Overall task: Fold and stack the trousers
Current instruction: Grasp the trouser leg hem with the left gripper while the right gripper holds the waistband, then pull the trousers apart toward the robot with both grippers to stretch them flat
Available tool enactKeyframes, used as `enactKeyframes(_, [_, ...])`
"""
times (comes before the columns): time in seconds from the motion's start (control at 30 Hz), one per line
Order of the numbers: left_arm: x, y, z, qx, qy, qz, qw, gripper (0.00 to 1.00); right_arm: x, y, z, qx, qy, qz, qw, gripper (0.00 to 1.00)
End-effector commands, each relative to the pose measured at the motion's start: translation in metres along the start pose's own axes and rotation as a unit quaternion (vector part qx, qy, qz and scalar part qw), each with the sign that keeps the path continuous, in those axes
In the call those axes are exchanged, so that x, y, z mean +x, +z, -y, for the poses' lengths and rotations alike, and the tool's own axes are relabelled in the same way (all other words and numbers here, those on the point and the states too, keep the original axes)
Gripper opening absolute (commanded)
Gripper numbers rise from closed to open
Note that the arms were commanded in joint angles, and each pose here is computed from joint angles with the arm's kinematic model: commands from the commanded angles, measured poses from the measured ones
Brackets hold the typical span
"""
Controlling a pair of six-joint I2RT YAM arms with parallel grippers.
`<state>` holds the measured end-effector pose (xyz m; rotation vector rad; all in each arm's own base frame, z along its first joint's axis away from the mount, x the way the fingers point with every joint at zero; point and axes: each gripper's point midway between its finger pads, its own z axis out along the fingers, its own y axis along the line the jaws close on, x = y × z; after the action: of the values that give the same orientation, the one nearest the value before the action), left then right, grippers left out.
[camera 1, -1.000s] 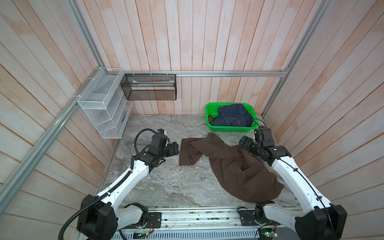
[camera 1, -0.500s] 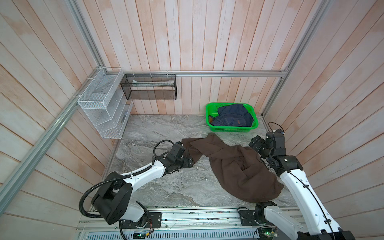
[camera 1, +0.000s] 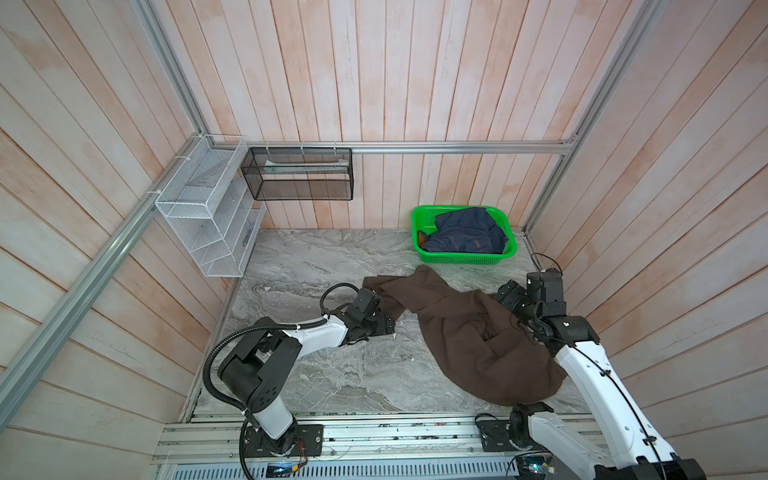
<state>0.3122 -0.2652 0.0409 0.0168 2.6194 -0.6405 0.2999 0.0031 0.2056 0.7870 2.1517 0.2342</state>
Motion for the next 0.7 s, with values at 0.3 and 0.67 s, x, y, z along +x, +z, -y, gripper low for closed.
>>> enactKeyframes(0.3, [0.014,0.031,-0.009,-0.049,0.016,-0.03,0.998,0.52,-0.005,-0.003,0.003,-0.005,0.006,0.011,1.0,0.86])
enactKeyframes(0.67, [-0.03,-0.05,-0.046,-0.1,-0.023,0.072,0.992,0.0,-0.01,-0.01,0.001,-0.012,0.018,0.013,1.0,0.86])
